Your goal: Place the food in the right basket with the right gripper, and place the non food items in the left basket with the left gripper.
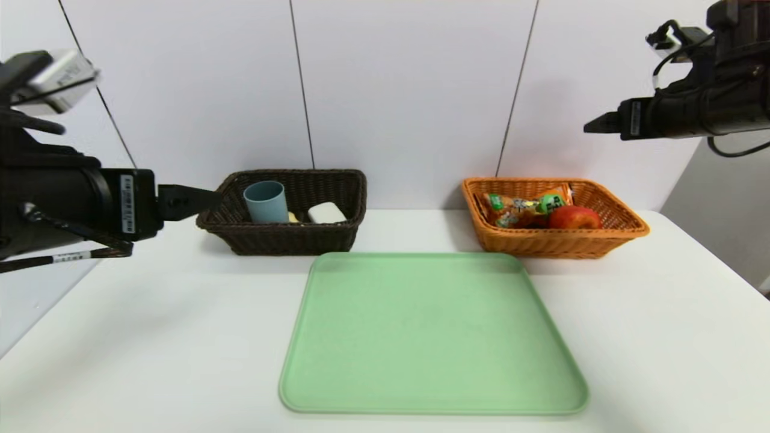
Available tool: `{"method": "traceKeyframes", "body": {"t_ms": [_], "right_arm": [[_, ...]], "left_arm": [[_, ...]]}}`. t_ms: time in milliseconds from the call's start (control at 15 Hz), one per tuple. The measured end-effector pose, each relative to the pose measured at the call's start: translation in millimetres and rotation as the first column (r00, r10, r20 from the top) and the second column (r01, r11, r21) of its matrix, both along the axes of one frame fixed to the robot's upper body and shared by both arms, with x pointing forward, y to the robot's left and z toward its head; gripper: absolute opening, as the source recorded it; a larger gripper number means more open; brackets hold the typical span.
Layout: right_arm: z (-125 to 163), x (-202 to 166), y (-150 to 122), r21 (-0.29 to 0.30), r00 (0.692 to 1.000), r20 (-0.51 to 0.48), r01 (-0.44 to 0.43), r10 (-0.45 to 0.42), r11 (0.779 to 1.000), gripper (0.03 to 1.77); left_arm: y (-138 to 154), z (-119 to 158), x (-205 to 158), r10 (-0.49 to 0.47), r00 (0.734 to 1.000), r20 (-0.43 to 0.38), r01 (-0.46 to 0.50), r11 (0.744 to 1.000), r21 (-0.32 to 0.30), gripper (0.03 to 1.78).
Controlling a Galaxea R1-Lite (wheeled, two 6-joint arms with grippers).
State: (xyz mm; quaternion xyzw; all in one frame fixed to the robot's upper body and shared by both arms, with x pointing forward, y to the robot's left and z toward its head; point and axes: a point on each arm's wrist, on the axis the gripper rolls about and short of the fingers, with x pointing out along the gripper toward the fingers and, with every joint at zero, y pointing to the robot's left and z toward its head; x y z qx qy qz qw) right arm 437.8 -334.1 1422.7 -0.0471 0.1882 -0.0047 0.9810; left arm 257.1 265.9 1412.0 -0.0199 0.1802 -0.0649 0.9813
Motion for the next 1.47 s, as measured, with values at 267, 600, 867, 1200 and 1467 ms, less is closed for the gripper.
{"method": "traceKeyframes", "body": {"t_ms": [267,600,867,1200,1467], "right_arm": [[4,-72,1,-0.026,0.999,0.04,-0.022,0.023,0.999,1.68],[-46,-186,-2,-0.043,0.998,0.058,0.039,-0.037,0.998,1.69],[-88,-280,-4,-0.04,0.977,0.2,0.081,-0.071,0.996,1.69],[-147,-357,-5,-0.051,0.918,0.391,0.09,-0.063,0.995,1.69],[-191,-377,-5,-0.113,0.856,0.517,0.106,-0.033,0.988,1.69]], "left_arm": [[40,10,-14,0.231,0.972,0.04,-0.231,0.973,-0.004,1.69],[71,-22,-71,0.415,0.909,0.024,-0.415,0.91,0.005,1.69],[75,-54,-124,0.469,0.882,0.04,-0.469,0.883,-0.004,1.69],[73,-92,-183,0.458,0.872,0.171,-0.46,0.888,-0.032,1.69],[71,-118,-195,0.415,0.866,0.28,-0.423,0.906,-0.033,1.69]]}}
